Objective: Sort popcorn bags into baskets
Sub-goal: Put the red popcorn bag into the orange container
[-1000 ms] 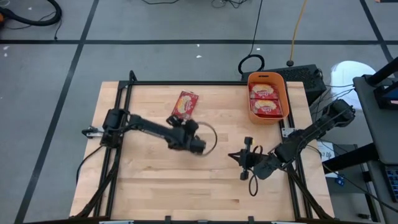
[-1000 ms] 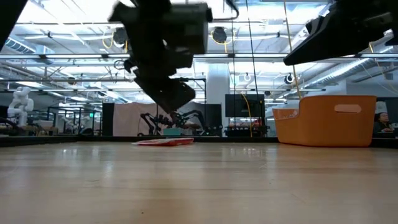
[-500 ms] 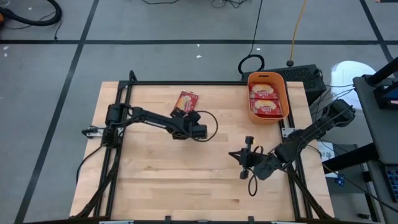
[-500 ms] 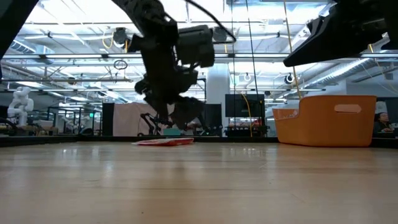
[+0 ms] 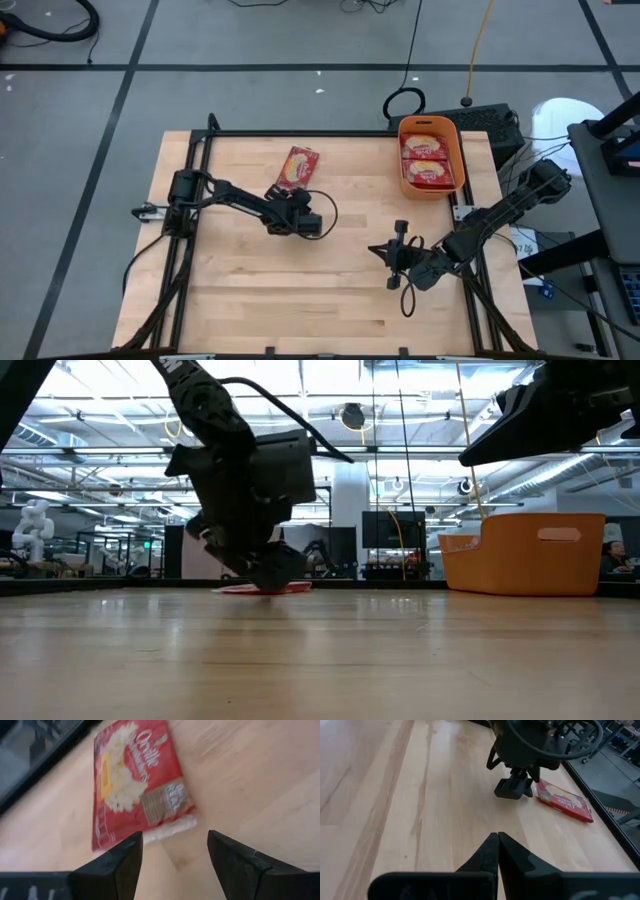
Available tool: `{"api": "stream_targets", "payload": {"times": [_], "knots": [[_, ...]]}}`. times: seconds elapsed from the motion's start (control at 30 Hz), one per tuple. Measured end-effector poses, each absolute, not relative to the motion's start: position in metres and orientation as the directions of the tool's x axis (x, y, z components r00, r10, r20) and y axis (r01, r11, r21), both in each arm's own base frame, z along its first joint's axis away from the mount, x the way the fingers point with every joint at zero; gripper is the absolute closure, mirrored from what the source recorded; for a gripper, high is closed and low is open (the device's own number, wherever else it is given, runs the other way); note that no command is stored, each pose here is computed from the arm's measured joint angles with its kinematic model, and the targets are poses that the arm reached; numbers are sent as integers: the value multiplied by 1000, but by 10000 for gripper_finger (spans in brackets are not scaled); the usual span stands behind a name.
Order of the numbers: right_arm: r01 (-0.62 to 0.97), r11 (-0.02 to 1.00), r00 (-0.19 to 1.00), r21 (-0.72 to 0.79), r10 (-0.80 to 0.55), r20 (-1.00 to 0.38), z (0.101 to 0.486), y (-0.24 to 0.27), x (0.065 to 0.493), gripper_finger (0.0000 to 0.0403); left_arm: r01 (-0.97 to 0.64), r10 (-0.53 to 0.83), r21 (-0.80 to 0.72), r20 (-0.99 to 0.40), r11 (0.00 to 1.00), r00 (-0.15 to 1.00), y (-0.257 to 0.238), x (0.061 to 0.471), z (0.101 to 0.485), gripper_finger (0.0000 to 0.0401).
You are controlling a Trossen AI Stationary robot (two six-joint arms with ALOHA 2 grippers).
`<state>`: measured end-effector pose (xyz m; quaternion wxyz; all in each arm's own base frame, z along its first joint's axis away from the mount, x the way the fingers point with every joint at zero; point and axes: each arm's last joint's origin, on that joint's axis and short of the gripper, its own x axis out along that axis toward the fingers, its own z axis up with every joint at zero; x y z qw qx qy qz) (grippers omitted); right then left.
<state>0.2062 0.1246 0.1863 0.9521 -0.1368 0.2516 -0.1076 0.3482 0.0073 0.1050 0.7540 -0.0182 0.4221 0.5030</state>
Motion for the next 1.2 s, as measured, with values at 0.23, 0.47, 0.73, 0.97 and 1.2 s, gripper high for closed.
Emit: {"api": "stream_targets", "payload": {"times": [0.23,0.47,0.73,0.97,1.2], "knots": [[137,940,850,-313,-274,-449,186,125,206,403,-840,723,303,-676,449,143,7,348,103,165],[136,937,846,-321,-279,-455,179,122,203,403,-817,742,313,-642,483,193,10,361,113,98],[143,935,827,-326,-293,-479,162,115,194,403,-840,698,244,-687,484,202,33,376,130,61],[139,942,865,-306,-266,-425,168,119,199,403,-845,676,263,-722,466,148,50,374,118,113],[131,946,903,-295,-237,-359,177,122,203,403,-833,651,287,-751,473,110,47,372,103,187]]}}
